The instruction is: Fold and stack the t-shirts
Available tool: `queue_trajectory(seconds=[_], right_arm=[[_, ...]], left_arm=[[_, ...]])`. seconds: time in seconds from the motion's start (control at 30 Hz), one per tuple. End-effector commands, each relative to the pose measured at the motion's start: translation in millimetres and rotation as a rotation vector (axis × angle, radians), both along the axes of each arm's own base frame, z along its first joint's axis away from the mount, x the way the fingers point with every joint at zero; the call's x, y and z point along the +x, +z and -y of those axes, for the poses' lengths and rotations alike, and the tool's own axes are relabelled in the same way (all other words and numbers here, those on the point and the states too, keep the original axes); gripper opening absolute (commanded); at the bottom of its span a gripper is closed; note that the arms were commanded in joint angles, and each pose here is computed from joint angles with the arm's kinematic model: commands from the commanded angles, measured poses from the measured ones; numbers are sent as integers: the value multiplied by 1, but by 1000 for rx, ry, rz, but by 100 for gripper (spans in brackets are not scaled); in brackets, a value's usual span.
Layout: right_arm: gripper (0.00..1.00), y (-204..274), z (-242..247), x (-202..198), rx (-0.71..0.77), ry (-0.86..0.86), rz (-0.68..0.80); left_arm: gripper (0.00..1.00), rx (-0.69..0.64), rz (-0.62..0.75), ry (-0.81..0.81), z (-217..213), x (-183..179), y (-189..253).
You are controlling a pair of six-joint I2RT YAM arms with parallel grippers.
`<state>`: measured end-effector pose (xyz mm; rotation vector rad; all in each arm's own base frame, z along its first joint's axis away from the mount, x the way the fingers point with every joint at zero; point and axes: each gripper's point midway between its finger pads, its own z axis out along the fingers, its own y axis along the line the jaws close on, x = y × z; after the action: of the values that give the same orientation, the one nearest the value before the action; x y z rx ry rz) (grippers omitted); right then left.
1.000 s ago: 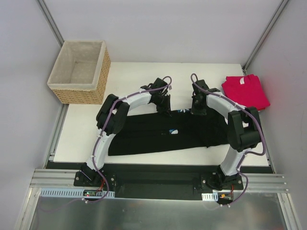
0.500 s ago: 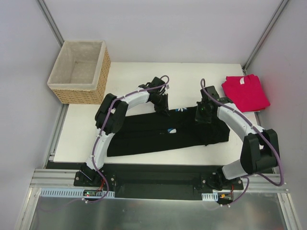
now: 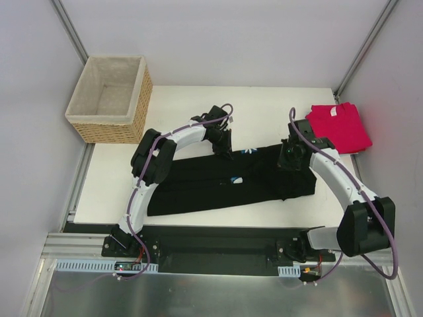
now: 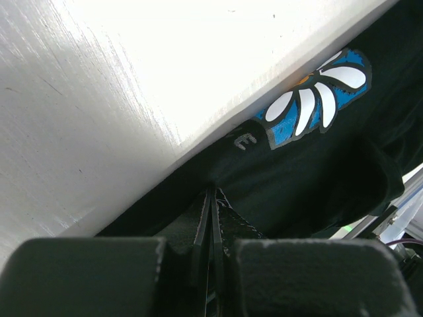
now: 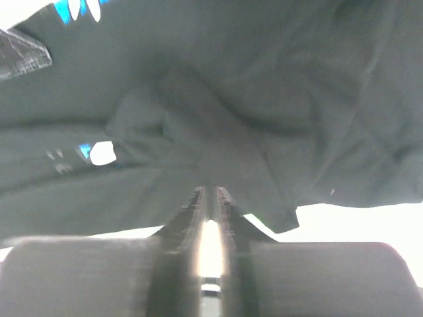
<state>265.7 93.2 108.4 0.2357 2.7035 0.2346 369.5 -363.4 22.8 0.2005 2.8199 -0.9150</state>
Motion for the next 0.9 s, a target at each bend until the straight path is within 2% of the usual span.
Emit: queue_trajectory(seconds=[0.0,0.03,0.17,0.5,0.6,0.73,0.87], right_arm=[[22,10,0,28,25,17,33],[27,9,0,31,22,16,34],[27,1,-2,49,27,22,42],[14,-29,-26,71,121,62,-17],[6,-34,-33,63,158,70,-43],[3,-35,-42,41,196,91,-96],[2,-44,-51,-3,207,145,-240]], left_arm=[[0,87,-26,27,-20,0,-19],[0,87,-26,27,-20,0,-18],[0,89,-27,24,-21,-1,-20],[0,89,-29,16,-21,-2,-21],[0,87,-24,14,-20,-1,-20],[0,87,-23,18,-21,1,-21],[0,88,-22,25,-21,4,-21]])
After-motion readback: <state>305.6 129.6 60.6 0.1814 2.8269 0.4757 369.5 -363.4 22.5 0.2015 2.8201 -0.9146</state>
